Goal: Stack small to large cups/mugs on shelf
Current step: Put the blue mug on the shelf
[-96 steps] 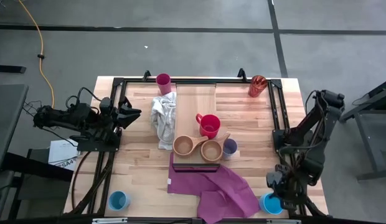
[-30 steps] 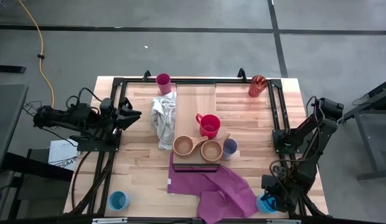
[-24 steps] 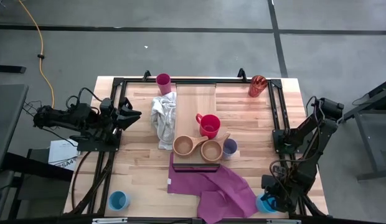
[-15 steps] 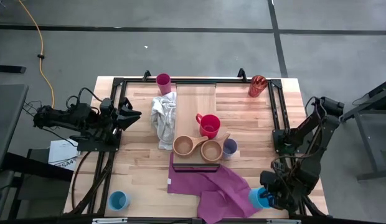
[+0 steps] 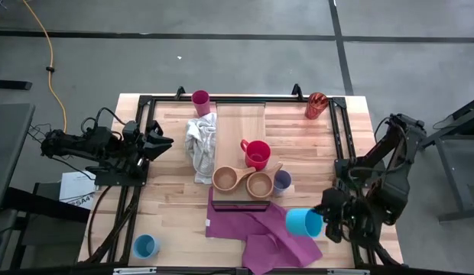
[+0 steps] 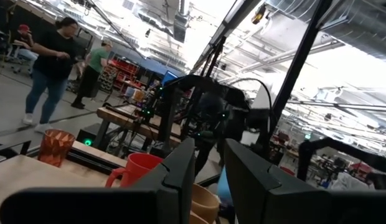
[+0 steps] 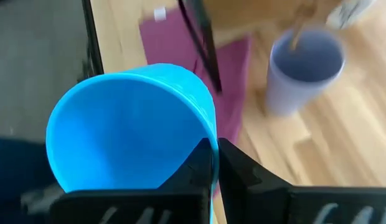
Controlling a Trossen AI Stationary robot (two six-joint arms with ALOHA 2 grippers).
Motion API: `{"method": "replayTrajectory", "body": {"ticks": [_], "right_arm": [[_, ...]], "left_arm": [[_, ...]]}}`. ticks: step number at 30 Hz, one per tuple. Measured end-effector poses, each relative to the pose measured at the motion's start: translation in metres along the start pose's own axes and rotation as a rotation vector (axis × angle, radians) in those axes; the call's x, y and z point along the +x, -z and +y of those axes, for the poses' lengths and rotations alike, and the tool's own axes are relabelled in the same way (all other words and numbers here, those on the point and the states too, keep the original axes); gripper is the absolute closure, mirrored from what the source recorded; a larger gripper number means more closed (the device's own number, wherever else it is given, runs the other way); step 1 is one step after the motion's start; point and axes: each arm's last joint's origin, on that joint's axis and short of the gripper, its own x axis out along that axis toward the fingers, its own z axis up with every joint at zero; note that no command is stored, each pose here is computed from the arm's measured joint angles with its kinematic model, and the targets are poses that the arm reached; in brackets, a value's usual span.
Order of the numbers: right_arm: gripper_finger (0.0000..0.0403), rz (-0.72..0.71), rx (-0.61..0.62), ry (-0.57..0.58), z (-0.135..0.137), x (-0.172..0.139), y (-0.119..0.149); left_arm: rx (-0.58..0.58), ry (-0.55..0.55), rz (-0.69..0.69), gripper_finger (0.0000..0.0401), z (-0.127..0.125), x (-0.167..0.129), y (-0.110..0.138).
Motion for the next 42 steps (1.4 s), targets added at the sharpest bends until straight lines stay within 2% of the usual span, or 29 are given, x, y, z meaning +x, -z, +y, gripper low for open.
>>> {"method": "replayTrajectory", "body": {"ticks": [9, 18, 22, 26, 34, 42], "right_arm": [[0.0403, -0.197, -0.004, 0.032, -0.006, -0.014, -0.052], [0.0403, -0.388, -0.065, 0.171, -0.034, -0.026, -0.131], [0.0403, -0.404, -0.077, 0.203, -0.055, -0.032, -0.162], [0.0403, -0.427, -0.090, 0.181, -0.075, -0.030, -0.190], [0.0403, -0.446, -0.132, 0.152, -0.112, 0.001, -0.235], [0.0403, -0.366, -0.249, 0.164, -0.135, 0.009, -0.273]], "left_arm": [[0.000, 0.041, 0.015, 0.0323, -0.001, 0.000, 0.000], [0.004, 0.053, 0.072, 0.0323, 0.000, 0.000, 0.005], [-0.003, 0.037, 0.113, 0.0323, 0.001, 0.000, 0.009], [-0.002, 0.033, 0.124, 0.0323, 0.001, 0.000, 0.011], [0.029, 0.034, 0.123, 0.0323, 0.001, 0.001, 0.011], [0.025, 0.037, 0.126, 0.0323, 0.001, 0.001, 0.011]]}}
